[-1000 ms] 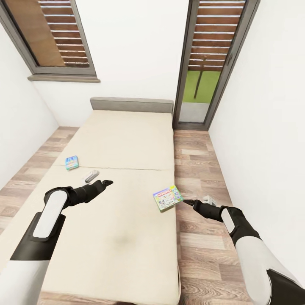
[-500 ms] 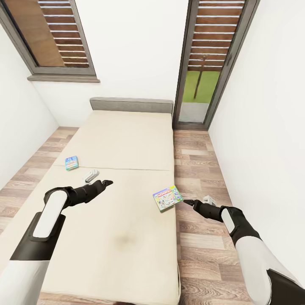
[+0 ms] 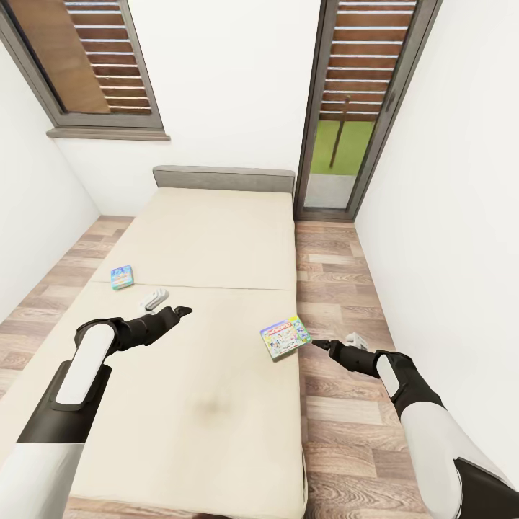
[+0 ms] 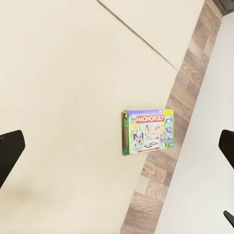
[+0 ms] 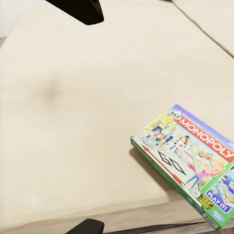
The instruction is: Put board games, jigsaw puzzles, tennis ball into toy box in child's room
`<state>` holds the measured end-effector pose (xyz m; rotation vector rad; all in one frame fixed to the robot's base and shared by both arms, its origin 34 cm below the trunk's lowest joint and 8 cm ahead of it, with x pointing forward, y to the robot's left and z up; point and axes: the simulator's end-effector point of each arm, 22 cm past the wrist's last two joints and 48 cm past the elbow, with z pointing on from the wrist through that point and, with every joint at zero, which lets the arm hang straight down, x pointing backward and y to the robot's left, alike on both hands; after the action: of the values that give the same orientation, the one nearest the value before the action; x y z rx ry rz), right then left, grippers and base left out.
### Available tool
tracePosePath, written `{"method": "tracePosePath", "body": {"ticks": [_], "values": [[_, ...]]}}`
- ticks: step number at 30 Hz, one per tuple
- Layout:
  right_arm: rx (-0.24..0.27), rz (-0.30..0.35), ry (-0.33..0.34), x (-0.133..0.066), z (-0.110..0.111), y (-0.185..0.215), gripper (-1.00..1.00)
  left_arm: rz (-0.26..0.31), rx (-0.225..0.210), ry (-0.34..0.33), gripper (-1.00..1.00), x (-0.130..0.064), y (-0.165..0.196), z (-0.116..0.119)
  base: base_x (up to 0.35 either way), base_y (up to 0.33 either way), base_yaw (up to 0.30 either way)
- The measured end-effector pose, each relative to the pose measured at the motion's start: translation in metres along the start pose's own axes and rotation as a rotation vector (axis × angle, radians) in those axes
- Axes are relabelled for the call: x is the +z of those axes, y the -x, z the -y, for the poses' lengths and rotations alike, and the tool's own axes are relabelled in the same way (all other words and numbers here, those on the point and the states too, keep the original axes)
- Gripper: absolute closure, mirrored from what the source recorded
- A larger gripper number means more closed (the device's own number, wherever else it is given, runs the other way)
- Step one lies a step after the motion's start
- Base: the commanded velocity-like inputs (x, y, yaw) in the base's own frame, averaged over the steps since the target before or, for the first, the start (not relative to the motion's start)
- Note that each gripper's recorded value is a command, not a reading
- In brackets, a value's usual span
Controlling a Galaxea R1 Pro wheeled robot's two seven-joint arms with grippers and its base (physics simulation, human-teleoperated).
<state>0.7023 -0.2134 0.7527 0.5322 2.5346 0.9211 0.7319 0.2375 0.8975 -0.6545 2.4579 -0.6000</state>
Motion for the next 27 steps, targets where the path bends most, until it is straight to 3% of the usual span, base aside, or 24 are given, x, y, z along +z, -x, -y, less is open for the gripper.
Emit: {"method": "tracePosePath", "body": {"ticks": [27], "values": [[-0.004, 0.01, -0.019, -0.007, 0.011, 0.007, -1.0, -0.006, 0.009, -0.003, -1.0, 0.001, -0.003, 0.003, -0.048, -0.015, 0.0]]}}
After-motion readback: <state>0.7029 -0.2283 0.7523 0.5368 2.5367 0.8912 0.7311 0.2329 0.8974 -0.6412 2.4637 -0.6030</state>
